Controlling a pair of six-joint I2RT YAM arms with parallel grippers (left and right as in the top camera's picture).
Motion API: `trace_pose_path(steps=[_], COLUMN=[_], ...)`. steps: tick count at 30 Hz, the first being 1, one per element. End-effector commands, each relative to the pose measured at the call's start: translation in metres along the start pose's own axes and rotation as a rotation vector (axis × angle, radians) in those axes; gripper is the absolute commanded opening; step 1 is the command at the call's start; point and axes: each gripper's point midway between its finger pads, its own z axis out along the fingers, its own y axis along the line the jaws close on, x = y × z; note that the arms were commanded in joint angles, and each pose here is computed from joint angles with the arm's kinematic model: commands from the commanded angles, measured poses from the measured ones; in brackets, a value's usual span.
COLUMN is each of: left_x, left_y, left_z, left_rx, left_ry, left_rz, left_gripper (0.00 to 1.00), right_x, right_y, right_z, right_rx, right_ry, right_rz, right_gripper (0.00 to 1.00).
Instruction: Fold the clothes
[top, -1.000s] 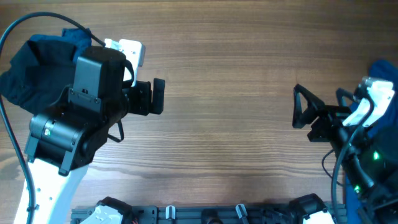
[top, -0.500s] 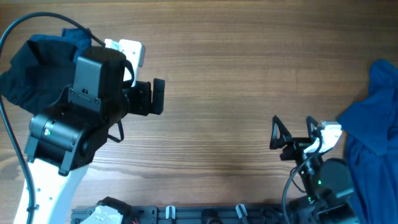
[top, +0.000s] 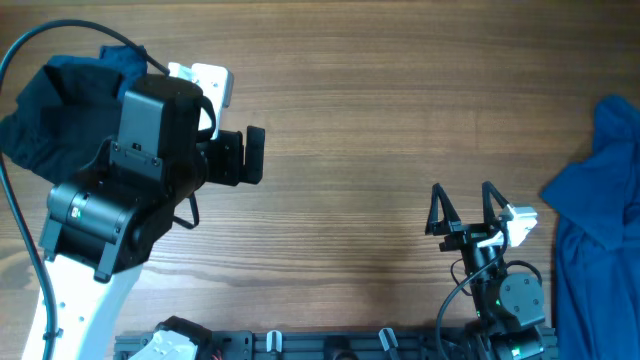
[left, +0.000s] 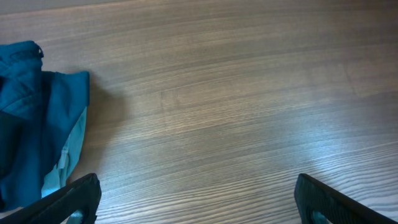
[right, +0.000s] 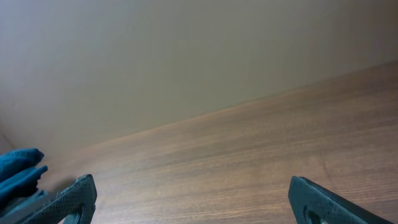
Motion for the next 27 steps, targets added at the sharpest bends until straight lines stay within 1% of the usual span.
trace_pose_path(steps=[1,20,23,25,26,27], left_x=[-0.004,-0.004,0.006,0.006,0.0,-0.014], left_y=[0.0,0.001,0.008,0.015,0.017,0.024], left_z=[-0.003,-0.005,-0.016,-0.023,-0.026,-0.031], left_rx=[-0.006,-0.007,-0.02,-0.024,-0.004,0.011], left_ry=[-0.015,-0.021,-0.013,-0.047,-0.1,-0.202], left_rz=[0.023,0.02,0.013,-0.013,-0.036,-0.07], left_gripper=[1.0,1.0,1.0,1.0,1.0,0.99], right_x=[0.002,0.003,0.003,0.003,0.003,0.003], right_y=[-0.002,-0.002,-0.002,-0.002,-0.002,-0.002], right_z=[0.0,0.0,0.0,0.0,0.0,0.0], right_rx=[0.006,0.008,0.008,0.008,0.008,0.008], right_ry=[-0.006,0.0,0.0,0.0,0.0,0.0], right_rz=[0.051,0.063,0.064,0.064,0.063,0.063], right_gripper=[1.0,1.0,1.0,1.0,1.0,1.0])
